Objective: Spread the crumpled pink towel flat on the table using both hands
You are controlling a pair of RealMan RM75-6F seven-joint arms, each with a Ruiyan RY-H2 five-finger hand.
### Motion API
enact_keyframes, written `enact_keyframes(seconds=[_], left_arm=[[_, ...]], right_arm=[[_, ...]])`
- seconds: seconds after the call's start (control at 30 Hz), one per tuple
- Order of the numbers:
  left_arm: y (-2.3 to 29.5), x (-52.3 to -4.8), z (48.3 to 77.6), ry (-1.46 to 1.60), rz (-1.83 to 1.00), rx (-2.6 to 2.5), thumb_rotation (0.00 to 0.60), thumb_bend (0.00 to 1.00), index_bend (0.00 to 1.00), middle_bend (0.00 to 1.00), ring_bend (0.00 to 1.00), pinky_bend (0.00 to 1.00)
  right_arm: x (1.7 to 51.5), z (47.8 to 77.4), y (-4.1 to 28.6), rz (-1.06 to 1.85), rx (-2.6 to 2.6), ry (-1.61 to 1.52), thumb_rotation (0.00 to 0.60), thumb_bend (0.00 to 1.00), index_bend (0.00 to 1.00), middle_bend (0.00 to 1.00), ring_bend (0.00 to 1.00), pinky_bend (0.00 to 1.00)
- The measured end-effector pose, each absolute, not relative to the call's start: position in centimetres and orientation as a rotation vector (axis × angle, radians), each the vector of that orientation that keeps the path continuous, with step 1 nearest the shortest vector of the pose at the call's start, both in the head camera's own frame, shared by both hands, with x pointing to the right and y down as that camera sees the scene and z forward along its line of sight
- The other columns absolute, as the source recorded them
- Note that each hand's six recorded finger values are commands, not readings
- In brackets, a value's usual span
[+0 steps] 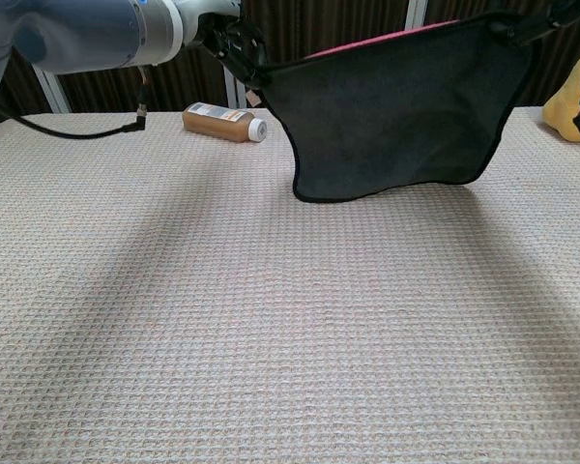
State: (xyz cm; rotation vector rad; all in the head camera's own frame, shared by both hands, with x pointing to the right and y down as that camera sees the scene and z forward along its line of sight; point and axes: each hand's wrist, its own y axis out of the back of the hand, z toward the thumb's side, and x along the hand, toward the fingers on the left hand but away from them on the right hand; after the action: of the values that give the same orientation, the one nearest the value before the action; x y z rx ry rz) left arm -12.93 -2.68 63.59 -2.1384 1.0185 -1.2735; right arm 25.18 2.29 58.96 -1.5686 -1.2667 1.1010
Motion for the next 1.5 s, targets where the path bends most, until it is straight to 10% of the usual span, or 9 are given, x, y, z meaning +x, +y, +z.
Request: enact_keyframes(seconds=[0.37,1.5], left_arm=[[5.8,-14.6,64.2,0.926,-1.277,-2.240,0.600,0.47,0.70,0.00,0.00,0.00],[14.3,-14.5,65.0,0.841,-1.299,-2.363,0.600,0.46,0.70,0.00,0.00,0.00]], right_arm=[[26.0,59.7,9.1,1.124,-1.636,-1.231,0.600,0.59,0.69,0.32,0.18,0.20],[29.6,62.2,19.1,1.254,-1.767,-1.260,0.600,0.59,0.69,0.33,0.18,0.20]])
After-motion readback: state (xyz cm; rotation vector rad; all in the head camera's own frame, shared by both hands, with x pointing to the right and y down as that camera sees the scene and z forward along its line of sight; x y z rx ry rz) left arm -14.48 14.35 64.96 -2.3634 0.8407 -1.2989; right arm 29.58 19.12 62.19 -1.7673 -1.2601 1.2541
